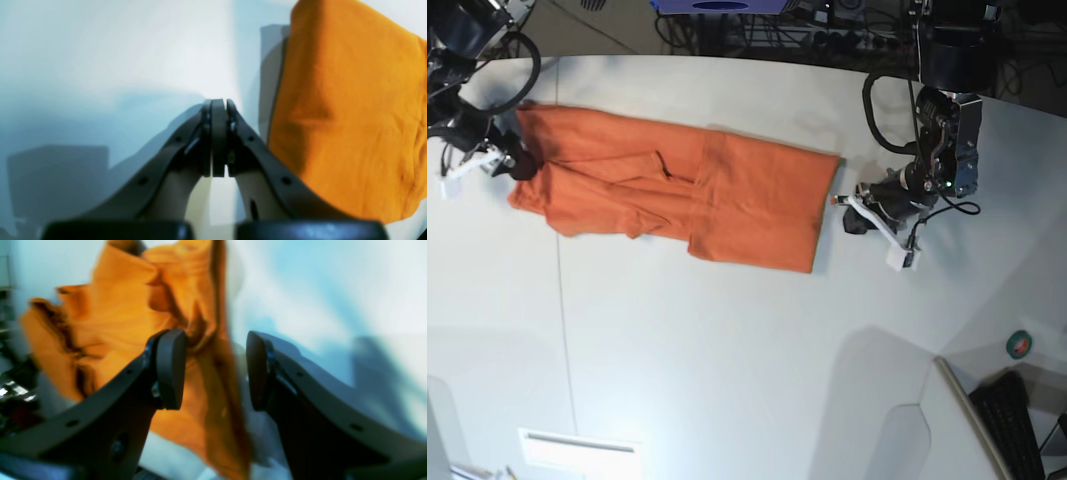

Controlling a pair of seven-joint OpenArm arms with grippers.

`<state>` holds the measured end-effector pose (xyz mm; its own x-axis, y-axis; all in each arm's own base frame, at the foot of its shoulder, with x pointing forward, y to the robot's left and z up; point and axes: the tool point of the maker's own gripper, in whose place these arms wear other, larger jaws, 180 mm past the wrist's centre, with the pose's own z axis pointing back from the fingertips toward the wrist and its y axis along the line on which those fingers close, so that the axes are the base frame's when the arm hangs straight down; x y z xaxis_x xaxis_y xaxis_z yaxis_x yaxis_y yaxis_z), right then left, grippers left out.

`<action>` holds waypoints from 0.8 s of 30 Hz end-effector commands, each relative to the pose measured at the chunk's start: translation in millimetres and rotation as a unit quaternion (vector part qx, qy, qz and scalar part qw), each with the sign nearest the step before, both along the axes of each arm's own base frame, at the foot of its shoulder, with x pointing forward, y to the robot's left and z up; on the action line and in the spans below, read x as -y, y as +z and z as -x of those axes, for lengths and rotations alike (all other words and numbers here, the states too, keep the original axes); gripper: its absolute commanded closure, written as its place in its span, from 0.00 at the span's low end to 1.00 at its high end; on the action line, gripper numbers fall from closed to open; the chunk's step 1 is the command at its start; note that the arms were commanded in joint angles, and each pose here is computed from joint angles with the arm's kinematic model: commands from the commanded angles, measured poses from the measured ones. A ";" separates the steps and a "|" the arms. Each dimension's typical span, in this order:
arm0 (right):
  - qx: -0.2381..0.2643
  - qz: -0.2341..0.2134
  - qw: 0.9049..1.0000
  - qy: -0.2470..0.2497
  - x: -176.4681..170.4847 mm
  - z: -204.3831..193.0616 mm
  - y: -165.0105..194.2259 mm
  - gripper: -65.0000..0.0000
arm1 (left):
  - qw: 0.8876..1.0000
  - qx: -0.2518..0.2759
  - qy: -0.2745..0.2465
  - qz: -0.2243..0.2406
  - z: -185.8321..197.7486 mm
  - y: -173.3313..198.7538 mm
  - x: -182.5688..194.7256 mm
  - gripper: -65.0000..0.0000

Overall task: Layout the t-shirt on the table in an organized manner, then fold the t-shirt properly
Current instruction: 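Move both grippers to opposite ends of the orange strip, then grasp both strip ends and fold them toward each other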

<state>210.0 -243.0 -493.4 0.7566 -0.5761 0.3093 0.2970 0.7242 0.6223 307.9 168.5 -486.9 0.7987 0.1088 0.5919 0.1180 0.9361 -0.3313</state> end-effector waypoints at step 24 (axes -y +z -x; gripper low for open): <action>-0.016 -0.045 0.998 0.037 -8.1 -2.8 -4.2 0.49 | 0.997 0.003 -0.046 -0.066 -1.5 -6.8 13.2 1.00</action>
